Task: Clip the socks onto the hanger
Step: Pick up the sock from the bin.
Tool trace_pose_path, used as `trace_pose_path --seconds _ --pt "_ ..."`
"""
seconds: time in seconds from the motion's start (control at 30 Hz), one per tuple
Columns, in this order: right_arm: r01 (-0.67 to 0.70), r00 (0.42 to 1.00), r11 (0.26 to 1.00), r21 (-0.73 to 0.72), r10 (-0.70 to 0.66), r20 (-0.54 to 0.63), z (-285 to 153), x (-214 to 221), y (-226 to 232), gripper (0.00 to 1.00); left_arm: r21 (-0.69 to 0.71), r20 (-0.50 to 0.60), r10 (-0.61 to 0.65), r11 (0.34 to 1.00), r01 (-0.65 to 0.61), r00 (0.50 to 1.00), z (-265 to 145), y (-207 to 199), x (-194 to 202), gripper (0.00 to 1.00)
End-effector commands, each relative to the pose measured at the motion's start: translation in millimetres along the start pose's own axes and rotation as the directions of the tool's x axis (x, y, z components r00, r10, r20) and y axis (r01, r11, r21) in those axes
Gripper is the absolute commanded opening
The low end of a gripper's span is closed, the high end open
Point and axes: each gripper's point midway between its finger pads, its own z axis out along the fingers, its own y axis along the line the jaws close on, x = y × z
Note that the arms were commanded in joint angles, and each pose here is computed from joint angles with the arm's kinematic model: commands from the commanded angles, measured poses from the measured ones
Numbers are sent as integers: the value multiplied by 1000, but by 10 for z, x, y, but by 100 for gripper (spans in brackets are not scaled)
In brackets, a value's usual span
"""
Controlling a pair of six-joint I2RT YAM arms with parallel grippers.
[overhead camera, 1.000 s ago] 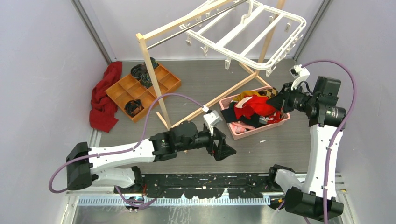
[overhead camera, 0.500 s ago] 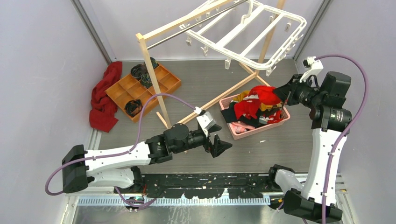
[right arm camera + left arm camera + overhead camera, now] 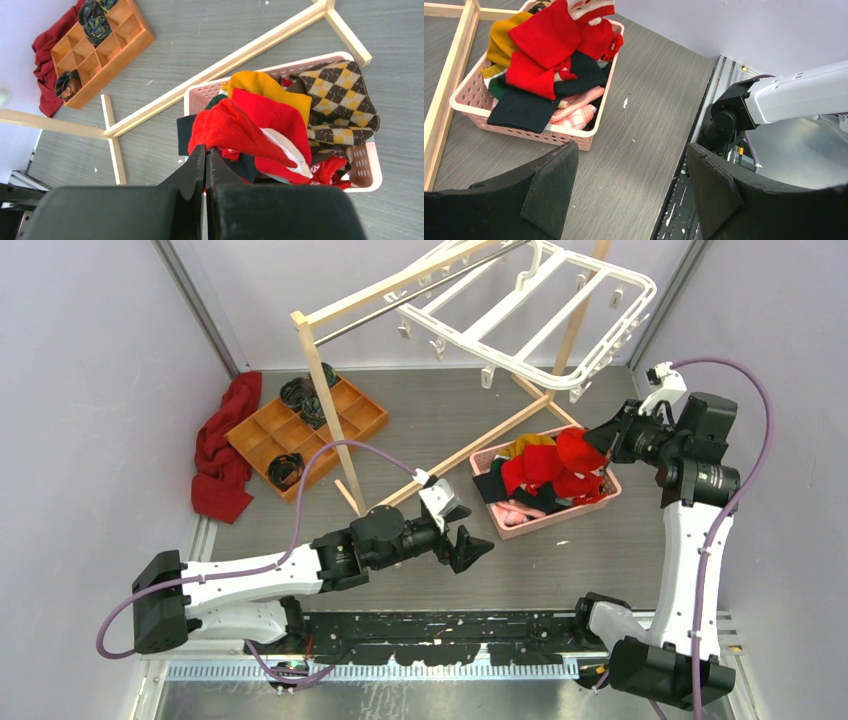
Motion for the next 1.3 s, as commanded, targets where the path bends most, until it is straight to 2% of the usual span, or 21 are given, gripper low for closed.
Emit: trace_pose_path --seconds 0.0,0.1,0.17,0.33,0.53,0.77,0.93,1.1,1.27 --pt "1 999 999 -46 1 37 26 -142 59 1 -9 77 6 1000 -5 997 -13 -7 -225 79" --pt "71 991 985 -158 -52 121 -141 -299 390 1 -20 79 6 1000 -4 997 -27 10 -238 77" --pt "87 990 975 -205 -61 128 -221 -325 528 1 -29 93 6 1000 -3 996 -37 26 -262 77" --pt "50 998 959 -278 -38 48 -327 -120 691 1 -23 131 27 999 -24 991 -21 26 -305 77" --pt "15 998 924 -383 -38 -53 -444 255 861 1 20 166 155 987 -161 974 -13 -34 -359 78" --pt "-2 993 851 -525 -60 -101 -643 500 1121 1 -13 196 285 958 -288 938 -42 46 -330 83" --pt "-21 991 804 -594 -63 -120 -744 603 1246 1 -25 212 282 959 -283 936 101 60 -324 84" --pt "-26 988 778 -628 -75 -134 -821 687 1327 1 -46 201 281 960 -278 938 332 117 -287 78" --pt "-23 987 761 -648 -86 -135 -865 724 1377 1 -39 202 272 962 -270 941 478 155 -259 75"
